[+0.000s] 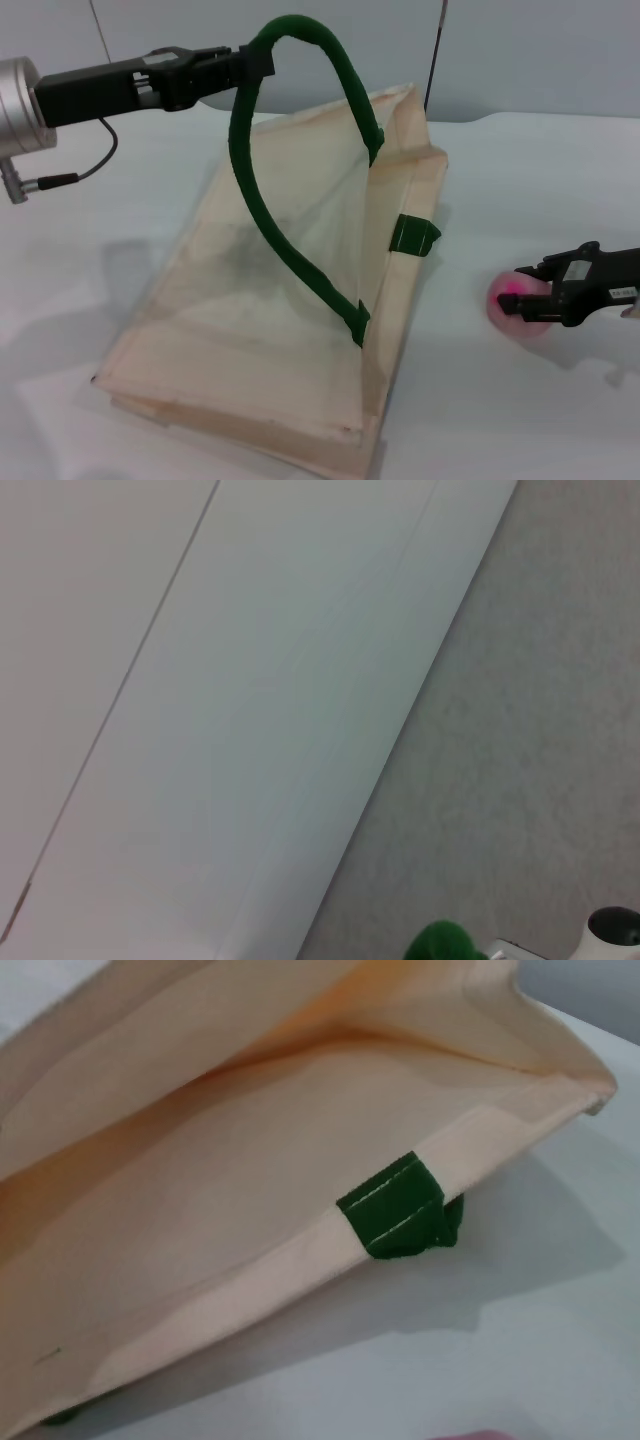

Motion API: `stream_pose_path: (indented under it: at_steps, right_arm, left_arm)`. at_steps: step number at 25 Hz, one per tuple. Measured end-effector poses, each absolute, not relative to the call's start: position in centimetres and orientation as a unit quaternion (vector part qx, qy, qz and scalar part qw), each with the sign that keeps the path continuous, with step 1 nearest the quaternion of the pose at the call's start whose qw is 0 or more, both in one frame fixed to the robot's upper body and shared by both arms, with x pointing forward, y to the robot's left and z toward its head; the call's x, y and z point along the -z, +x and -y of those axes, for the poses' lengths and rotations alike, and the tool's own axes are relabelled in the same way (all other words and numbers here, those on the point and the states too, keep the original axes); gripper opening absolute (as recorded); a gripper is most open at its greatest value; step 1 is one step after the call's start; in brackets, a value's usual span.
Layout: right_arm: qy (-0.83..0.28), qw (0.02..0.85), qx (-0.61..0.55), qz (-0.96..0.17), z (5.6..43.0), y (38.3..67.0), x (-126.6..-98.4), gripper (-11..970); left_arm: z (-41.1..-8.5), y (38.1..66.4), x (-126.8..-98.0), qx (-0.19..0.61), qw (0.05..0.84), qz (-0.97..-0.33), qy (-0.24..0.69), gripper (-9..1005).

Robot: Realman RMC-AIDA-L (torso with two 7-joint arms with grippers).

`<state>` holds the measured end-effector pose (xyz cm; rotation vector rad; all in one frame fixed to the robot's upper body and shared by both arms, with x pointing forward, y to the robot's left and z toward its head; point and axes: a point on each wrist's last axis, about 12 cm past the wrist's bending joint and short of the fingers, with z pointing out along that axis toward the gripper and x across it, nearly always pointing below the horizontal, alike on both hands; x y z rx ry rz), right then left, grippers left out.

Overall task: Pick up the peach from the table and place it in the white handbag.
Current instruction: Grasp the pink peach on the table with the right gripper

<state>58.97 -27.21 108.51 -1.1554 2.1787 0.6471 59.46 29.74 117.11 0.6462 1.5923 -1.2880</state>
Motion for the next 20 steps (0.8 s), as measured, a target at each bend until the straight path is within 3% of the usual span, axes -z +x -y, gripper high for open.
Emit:
stream_pose_path:
  at_steps: [5,12,20]
  right_arm:
    - [-0.435,0.294,-0.240,-0.817,27.3,59.1,-108.7,450]
    - [-0.440,0.296,-0.237,-0.814,27.4,59.2,-109.1,442]
    - [-0.469,0.342,-0.250,-0.775,26.8,59.8,-113.0,439]
  left_arm:
    - [-29.8,59.4,-117.1,0.527,0.477,-0.652,0.264,124]
    - [-29.8,59.5,-117.1,0.527,0.478,-0.652,0.264,124]
    - [-29.8,59.5,-117.2,0.526,0.479,-0.651,0.264,125]
